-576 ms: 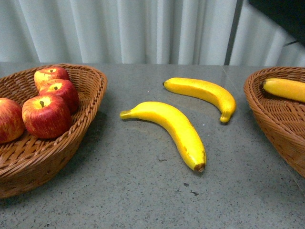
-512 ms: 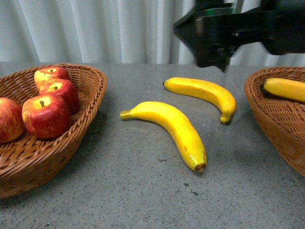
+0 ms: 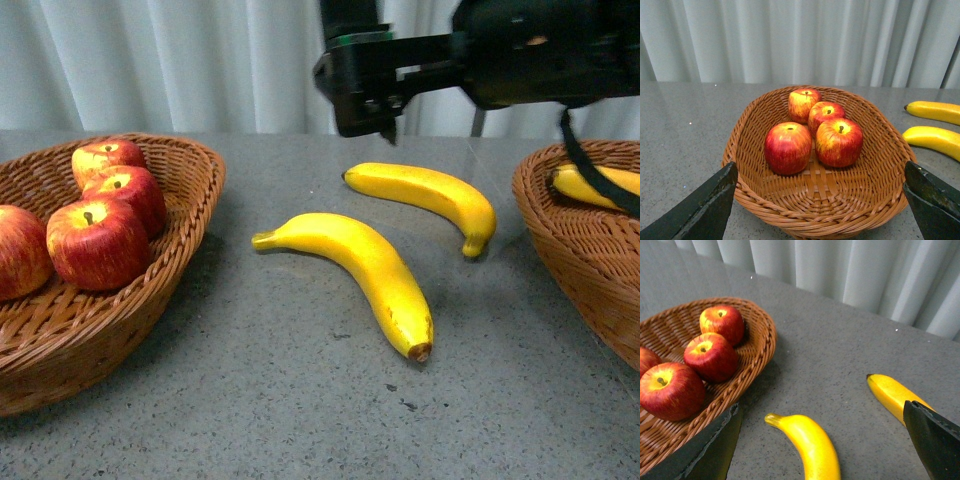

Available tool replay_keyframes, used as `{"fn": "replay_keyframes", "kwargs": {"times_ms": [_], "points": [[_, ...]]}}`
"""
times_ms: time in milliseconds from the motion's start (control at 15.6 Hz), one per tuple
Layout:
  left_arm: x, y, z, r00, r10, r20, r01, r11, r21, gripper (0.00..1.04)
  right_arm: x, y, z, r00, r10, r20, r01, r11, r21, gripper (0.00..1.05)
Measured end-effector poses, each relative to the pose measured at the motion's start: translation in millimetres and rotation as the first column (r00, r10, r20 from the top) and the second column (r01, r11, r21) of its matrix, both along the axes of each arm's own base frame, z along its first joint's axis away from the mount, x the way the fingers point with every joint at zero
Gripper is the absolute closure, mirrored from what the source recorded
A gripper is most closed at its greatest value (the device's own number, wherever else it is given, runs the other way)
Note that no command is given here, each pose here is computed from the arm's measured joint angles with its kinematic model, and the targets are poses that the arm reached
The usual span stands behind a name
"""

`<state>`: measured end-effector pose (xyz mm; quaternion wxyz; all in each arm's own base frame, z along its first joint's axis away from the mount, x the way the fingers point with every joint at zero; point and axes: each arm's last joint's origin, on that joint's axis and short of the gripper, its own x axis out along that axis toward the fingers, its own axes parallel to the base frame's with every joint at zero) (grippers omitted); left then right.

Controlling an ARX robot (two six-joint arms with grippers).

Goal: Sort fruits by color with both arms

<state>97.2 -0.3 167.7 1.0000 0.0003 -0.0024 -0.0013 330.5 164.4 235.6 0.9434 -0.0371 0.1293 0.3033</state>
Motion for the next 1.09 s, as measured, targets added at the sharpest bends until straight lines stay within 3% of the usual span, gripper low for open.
{"fn": "replay_keyframes", "kwargs": {"times_ms": [128, 256, 448, 703, 1087], "points": [[0, 0, 0, 1.000, 0.000, 0.000, 0.000, 1.000, 0.000, 0.07, 4, 11, -2, 1.000, 0.015, -0.020, -0.016, 0.999, -0.030, 0.07], [0, 0, 0, 1.000, 0.000, 0.000, 0.000, 1.000, 0.000, 0.07, 3, 37, -19, 0.991, 0.064, -0.119, -0.082, 0.985, -0.150, 0.07], [0, 0, 0, 1.000, 0.000, 0.000, 0.000, 1.000, 0.000, 0.07, 8, 44, -55, 0.974, 0.016, -0.227, -0.084, 0.954, -0.289, 0.07], [0, 0, 0, 1.000, 0.000, 0.000, 0.000, 1.000, 0.000, 0.07, 24, 42, -59, 0.970, -0.083, -0.228, 0.009, 0.950, -0.311, 0.07], [0, 0, 0, 1.000, 0.000, 0.000, 0.000, 1.000, 0.000, 0.07, 36, 38, -89, 0.929, -0.180, -0.324, 0.040, 0.918, -0.395, 0.07]]}}
